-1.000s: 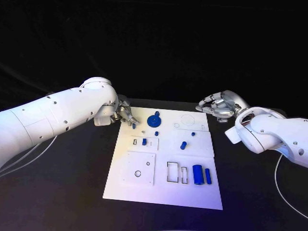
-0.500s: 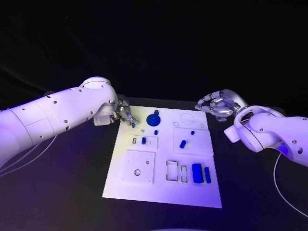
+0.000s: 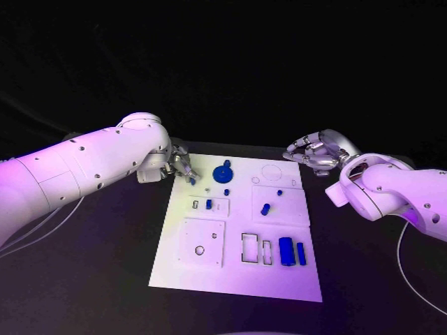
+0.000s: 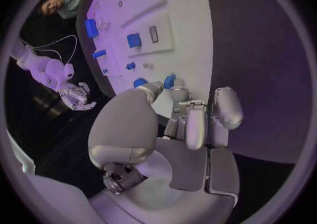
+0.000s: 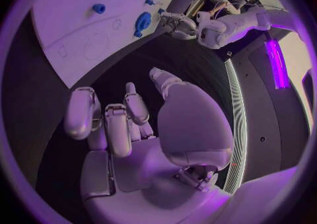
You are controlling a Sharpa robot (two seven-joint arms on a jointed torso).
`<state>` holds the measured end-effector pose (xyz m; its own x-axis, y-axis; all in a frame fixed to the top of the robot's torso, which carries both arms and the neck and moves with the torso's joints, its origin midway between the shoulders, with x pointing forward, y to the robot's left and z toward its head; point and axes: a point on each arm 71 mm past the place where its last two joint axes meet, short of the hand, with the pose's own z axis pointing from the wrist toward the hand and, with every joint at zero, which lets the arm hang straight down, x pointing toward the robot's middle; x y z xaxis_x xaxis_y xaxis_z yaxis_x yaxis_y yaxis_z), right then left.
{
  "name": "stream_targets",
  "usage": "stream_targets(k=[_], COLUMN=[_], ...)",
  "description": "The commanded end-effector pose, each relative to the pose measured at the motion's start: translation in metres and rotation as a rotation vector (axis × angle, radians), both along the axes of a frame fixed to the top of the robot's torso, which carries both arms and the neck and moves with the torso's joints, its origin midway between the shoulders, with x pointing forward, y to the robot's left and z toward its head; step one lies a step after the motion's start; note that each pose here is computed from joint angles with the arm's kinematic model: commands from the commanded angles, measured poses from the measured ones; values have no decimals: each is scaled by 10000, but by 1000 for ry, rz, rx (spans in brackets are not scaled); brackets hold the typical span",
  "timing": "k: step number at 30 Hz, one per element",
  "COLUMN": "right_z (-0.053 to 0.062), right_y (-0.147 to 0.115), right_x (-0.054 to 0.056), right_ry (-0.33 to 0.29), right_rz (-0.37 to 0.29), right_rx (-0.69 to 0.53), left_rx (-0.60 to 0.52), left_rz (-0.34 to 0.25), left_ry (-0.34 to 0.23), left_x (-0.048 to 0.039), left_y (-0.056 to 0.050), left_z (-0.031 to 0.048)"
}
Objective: Assemble the parts on the task board
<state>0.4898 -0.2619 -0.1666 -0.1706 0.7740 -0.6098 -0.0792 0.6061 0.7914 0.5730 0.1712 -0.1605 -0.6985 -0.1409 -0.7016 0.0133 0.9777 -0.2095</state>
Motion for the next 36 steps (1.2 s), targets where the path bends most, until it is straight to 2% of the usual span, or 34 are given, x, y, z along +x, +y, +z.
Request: stream_targets(k=[1, 22, 28, 36], right_z=[-6, -25, -27, -27], right_y=[22, 24, 21, 7], right_x=[-3, 1, 0, -4], right_ry=[3, 13, 14, 15], right_rz=[23, 29, 28, 26], right_rx=[-6, -11, -11, -12], left_rx=[-28, -106, -157, -209], left_rz=[0, 29, 40, 30], left_ry=[-7, 3, 12, 7], left_x=[4, -2, -76, -257], left_y=[-26, 11, 47, 87], left_z=[6, 11, 29, 74])
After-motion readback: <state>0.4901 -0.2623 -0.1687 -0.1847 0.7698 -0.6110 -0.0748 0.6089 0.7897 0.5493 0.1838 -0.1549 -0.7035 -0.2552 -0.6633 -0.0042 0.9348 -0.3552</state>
